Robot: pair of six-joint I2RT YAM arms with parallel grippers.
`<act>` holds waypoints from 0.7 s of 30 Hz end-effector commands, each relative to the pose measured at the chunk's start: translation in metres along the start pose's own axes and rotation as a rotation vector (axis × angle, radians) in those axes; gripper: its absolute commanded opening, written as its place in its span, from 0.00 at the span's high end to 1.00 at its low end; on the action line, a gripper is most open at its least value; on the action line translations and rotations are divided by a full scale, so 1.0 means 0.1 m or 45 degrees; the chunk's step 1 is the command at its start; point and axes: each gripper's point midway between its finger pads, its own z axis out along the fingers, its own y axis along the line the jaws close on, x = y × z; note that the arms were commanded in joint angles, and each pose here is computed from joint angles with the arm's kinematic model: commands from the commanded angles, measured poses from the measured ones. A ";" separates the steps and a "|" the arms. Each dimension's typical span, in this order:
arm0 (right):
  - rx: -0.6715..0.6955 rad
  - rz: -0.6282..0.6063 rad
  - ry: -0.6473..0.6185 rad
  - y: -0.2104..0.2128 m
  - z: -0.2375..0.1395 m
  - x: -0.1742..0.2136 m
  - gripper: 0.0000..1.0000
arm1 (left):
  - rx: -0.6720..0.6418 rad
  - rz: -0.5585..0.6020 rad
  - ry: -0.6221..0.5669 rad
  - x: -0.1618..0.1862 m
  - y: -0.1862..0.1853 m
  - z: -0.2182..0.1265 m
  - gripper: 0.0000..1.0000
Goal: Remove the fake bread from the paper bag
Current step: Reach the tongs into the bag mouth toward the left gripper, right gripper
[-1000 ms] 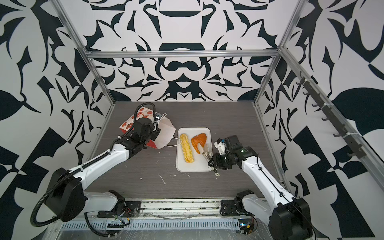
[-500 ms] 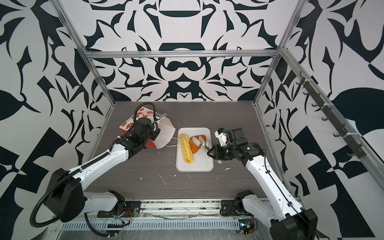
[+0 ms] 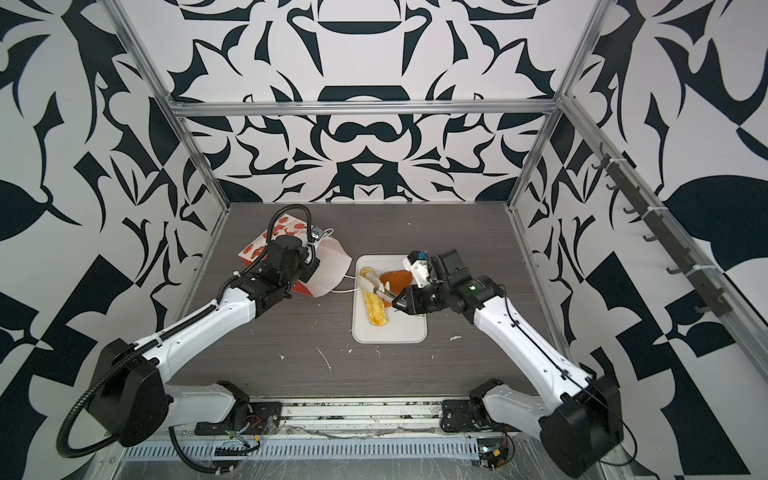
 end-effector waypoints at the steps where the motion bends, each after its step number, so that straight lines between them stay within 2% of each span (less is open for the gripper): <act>1: -0.165 -0.168 -0.111 0.45 0.14 -0.40 0.69 | 0.001 -0.025 -0.032 -0.12 0.08 -0.12 1.00; 8: -0.229 -0.253 -0.153 0.57 0.64 -0.74 0.69 | 0.032 -0.055 -0.065 -0.18 0.11 -0.27 1.00; 21: -0.198 -0.390 -0.201 0.64 1.13 -1.15 0.67 | 0.095 -0.094 -0.049 -0.18 0.00 -0.21 1.00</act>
